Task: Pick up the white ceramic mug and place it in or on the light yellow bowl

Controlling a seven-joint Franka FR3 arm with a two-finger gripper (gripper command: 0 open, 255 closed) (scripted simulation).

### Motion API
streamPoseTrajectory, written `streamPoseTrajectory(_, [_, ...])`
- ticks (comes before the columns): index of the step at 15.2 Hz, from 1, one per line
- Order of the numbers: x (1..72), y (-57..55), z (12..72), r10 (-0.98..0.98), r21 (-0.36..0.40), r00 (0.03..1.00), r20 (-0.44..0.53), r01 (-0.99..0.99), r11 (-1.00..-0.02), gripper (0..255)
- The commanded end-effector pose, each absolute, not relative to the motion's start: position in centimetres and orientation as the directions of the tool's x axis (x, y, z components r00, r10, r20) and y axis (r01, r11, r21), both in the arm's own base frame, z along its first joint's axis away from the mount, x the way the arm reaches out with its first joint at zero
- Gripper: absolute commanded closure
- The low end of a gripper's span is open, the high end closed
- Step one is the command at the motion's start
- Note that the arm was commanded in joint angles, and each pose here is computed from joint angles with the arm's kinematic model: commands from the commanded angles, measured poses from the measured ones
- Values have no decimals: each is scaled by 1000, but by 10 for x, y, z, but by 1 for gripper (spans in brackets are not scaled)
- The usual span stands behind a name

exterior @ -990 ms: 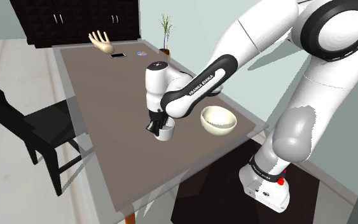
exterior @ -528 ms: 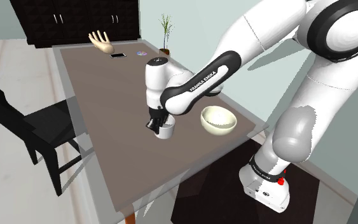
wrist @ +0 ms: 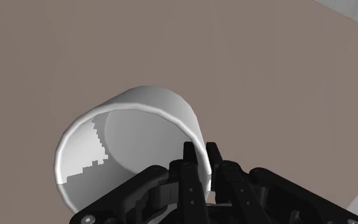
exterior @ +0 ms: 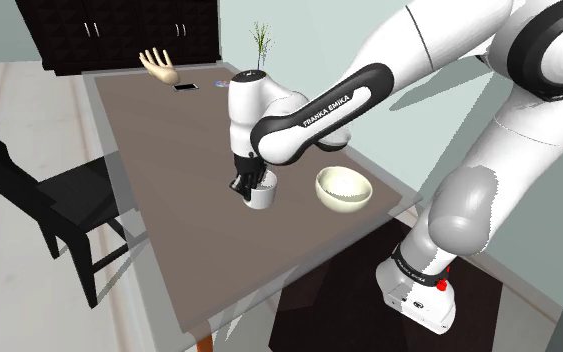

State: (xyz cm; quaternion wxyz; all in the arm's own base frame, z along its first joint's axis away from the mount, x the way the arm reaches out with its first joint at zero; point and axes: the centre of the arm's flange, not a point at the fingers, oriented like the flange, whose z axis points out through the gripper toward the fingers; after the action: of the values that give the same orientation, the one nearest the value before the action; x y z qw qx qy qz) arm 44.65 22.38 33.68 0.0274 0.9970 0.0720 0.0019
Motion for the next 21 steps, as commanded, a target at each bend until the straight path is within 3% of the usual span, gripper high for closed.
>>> streamPoseTrajectory(1, [447, 224, 349, 144, 55, 990, 0, 144, -988, 255])
streamPoseTrajectory(21, [447, 224, 451, 144, 55, 990, 0, 144, -988, 255])
